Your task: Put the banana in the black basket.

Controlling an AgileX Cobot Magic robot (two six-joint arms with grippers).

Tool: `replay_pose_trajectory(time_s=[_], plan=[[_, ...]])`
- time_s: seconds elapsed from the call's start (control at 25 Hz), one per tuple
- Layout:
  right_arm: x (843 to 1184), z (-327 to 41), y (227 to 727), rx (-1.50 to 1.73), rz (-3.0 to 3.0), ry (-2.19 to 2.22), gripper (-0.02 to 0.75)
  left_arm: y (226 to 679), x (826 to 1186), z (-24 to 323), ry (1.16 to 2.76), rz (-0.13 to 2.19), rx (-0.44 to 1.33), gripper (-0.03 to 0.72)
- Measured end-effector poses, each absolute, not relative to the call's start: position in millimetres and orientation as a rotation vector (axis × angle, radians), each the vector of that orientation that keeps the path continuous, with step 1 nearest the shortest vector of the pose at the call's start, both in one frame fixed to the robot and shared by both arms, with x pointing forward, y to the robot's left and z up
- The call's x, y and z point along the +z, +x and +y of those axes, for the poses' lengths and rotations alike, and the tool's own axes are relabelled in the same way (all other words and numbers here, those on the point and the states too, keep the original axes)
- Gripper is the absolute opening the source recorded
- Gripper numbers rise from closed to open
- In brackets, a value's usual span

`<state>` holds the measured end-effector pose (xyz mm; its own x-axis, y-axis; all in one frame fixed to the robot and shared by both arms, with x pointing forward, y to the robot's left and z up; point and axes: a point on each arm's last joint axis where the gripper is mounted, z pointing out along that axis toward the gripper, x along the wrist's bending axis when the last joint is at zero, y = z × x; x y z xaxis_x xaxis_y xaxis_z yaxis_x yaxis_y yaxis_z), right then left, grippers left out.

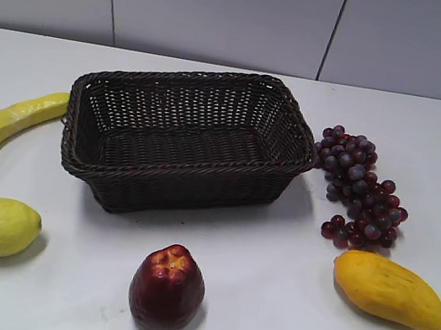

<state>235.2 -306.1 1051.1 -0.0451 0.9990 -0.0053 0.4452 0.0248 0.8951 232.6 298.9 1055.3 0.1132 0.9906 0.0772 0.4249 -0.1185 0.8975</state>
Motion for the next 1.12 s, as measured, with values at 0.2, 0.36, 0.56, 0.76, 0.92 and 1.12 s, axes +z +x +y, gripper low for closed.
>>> replay_pose_trajectory(time_s=[0.2, 0.36, 0.56, 0.76, 0.92, 1.12], plan=[[1051, -306, 235, 0.974, 1.583, 1.508, 0.482, 233, 1055, 299, 1.652, 1.404, 0.967, 0.631], [1051, -306, 235, 0.974, 1.583, 1.508, 0.482, 233, 1055, 299, 1.652, 1.404, 0.967, 0.631], [1051, -306, 235, 0.974, 1.583, 1.508, 0.482, 233, 1055, 299, 1.652, 1.404, 0.967, 0.627], [1051, -306, 235, 0.974, 1.583, 1.508, 0.482, 241, 1059, 300, 1.682, 1.431, 0.960, 0.623], [1051, -306, 235, 0.974, 1.583, 1.508, 0.482, 268, 1071, 300, 1.691, 1.439, 0.979, 0.622], [1051, -306, 235, 0.974, 1.583, 1.508, 0.482, 319, 1072, 298, 1.744, 1.484, 0.929, 0.620]])
